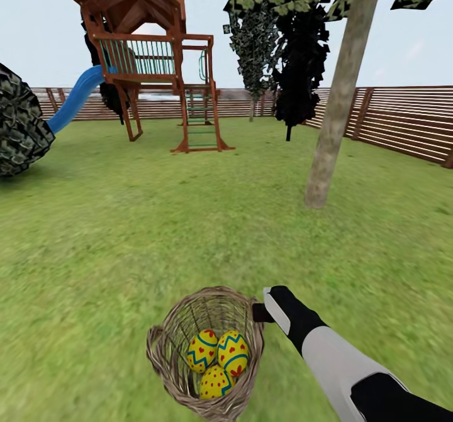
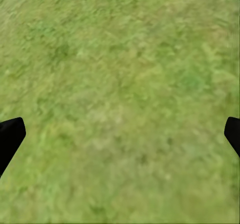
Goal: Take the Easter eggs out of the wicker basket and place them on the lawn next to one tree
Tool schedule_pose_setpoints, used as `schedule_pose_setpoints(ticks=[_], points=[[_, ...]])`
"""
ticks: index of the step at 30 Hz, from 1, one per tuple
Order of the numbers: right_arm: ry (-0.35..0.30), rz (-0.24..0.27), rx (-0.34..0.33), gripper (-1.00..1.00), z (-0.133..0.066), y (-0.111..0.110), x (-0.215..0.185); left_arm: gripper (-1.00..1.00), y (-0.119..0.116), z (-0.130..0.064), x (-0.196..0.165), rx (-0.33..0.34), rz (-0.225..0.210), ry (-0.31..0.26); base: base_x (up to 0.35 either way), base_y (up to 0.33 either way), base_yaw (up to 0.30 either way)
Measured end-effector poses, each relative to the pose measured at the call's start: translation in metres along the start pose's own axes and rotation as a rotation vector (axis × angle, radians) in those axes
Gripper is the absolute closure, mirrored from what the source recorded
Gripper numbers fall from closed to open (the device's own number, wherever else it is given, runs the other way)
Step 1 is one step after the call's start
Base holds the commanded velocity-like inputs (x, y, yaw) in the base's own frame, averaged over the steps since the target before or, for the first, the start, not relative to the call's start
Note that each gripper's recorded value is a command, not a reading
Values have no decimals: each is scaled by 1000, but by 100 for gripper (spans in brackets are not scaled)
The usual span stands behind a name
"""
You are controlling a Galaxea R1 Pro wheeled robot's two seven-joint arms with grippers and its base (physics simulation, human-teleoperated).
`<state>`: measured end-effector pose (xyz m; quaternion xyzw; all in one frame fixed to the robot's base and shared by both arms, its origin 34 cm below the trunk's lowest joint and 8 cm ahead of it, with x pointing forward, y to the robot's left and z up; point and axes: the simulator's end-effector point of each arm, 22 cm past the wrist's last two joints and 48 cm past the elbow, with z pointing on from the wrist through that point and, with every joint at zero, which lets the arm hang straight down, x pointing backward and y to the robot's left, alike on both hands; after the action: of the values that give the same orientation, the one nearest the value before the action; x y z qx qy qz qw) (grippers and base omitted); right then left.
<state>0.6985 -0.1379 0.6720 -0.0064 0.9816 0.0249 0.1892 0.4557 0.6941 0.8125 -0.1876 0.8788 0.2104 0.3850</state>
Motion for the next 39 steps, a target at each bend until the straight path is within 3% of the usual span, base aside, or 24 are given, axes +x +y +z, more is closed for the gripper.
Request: schedule_pose_setpoints(ticks=[39], points=[[-1,-2,-3,100,0,2,0,-100,0,0,0,-2,2,-1,315,80,0]])
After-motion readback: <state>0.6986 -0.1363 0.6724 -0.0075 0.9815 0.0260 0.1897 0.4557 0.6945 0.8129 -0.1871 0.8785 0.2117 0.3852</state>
